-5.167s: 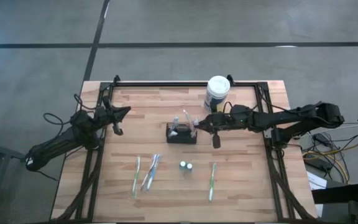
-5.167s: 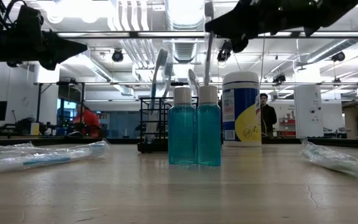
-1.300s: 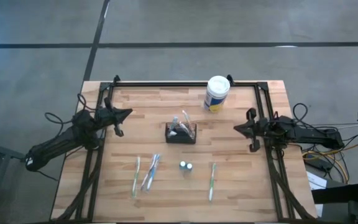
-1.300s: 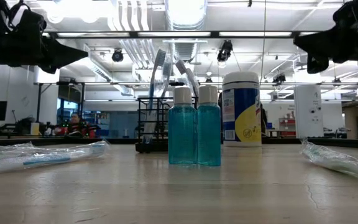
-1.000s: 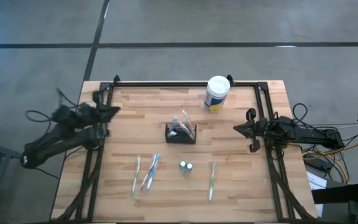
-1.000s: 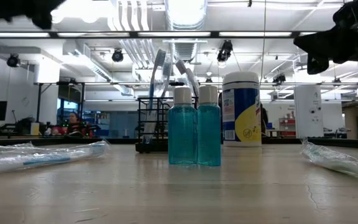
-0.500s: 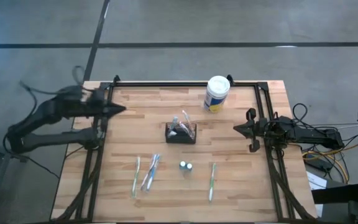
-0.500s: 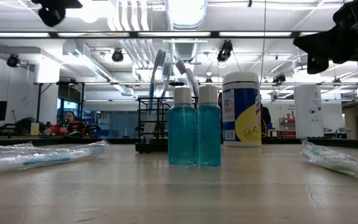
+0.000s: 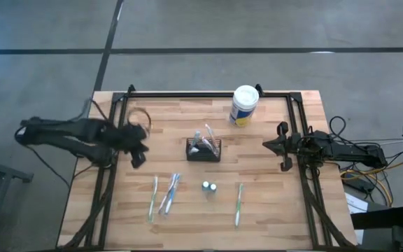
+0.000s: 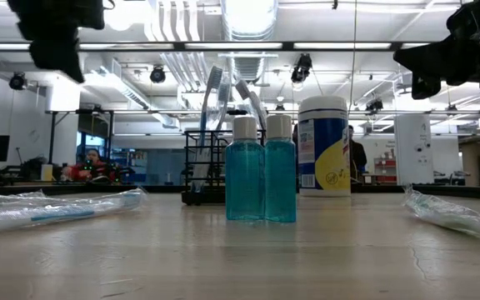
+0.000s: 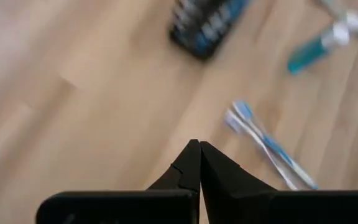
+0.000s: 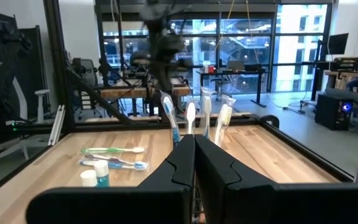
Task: Pick & Place toothbrushing station
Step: Put the green toothbrush into the black wire organizer
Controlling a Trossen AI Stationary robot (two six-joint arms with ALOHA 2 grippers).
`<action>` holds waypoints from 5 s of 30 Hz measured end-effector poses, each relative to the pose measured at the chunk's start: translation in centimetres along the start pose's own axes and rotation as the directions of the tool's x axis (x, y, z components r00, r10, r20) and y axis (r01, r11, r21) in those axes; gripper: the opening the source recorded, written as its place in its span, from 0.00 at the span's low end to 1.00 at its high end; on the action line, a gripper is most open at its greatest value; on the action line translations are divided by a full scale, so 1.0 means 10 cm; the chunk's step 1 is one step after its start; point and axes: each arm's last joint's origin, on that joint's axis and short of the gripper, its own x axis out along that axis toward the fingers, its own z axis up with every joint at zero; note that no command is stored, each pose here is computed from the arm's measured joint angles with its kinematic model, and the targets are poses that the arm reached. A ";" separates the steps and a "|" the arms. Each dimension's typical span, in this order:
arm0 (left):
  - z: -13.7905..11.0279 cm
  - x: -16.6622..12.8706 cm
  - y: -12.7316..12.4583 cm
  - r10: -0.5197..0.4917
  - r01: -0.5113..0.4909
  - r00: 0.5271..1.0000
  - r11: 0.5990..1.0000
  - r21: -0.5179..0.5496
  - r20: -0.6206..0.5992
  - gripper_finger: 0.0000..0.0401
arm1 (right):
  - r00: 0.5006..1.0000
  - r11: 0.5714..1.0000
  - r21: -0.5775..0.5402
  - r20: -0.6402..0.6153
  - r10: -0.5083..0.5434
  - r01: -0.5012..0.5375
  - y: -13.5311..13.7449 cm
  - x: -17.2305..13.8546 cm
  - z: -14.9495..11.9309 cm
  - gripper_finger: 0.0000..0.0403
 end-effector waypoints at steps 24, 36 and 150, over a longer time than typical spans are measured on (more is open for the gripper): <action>-0.66 0.93 -0.81 0.073 -0.181 0.934 0.941 -0.287 -0.349 0.64 | 0.999 0.999 0.000 -0.009 0.039 -0.039 0.01 0.00 -0.01 0.02; -0.79 1.37 -1.01 0.051 -0.194 0.900 0.936 -0.293 -0.433 0.66 | 0.999 0.999 -0.002 -0.032 0.042 -0.042 0.01 0.00 -0.03 0.02; 0.40 -0.17 0.13 -0.467 -0.222 0.333 0.805 0.550 0.819 0.05 | 0.999 0.999 0.017 -0.029 0.036 -0.036 0.01 0.00 -0.02 0.02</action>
